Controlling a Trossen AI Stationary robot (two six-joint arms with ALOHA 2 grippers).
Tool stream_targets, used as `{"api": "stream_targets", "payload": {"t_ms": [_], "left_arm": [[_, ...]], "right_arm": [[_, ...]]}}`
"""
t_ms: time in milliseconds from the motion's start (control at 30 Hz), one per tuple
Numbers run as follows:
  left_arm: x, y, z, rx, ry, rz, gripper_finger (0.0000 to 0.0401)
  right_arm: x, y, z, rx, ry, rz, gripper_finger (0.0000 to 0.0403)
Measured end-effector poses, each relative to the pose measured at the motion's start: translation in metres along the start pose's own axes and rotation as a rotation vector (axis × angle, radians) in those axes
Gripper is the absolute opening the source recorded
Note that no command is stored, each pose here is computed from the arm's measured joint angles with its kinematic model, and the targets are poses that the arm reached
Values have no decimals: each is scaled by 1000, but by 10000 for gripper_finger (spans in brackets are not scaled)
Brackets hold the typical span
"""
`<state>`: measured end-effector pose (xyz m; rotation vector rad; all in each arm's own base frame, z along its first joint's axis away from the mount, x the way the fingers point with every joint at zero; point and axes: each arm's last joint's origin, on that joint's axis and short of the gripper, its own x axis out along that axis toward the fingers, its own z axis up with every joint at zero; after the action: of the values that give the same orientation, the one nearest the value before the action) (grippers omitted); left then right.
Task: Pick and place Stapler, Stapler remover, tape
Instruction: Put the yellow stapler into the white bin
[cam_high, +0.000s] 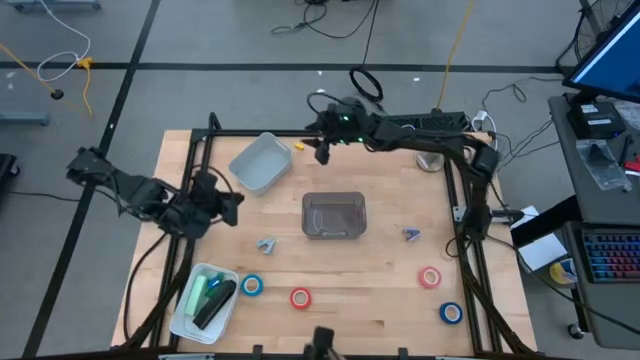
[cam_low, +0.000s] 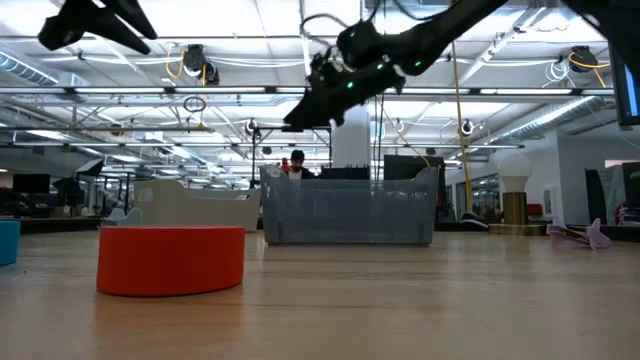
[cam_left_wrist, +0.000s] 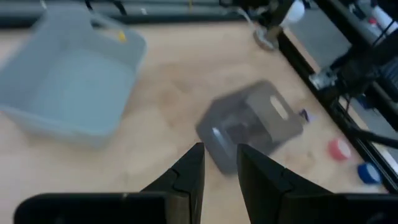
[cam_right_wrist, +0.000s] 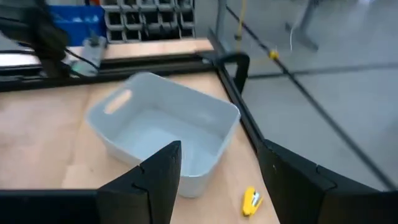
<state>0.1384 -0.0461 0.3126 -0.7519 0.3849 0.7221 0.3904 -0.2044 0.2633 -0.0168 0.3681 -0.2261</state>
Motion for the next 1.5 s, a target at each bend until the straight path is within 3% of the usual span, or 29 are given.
{"api": "stream_targets", "payload": {"t_ms": [233, 533, 800, 967, 1133, 1367, 1500], "left_arm": [[6, 3, 11, 44, -96, 51, 93], [15, -5, 27, 36, -182, 29, 93], [31, -12, 51, 45, -292, 39, 93], [61, -9, 78, 187, -285, 53, 93], [101, 20, 113, 302, -192, 64, 93], [153, 71, 158, 394, -74, -46, 93], [182, 82, 189, 455, 32, -41, 93]], "right_arm": [[36, -17, -18, 121, 161, 0, 208], [44, -39, -19, 269, 175, 91, 208], [35, -56, -15, 469, 159, 226, 208], [14, -63, 8, 427, 73, 265, 208], [-5, -74, 20, 367, 37, 259, 208], [-42, -103, 36, 334, -33, 178, 208], [-60, -117, 42, 328, -65, 137, 208]]}}
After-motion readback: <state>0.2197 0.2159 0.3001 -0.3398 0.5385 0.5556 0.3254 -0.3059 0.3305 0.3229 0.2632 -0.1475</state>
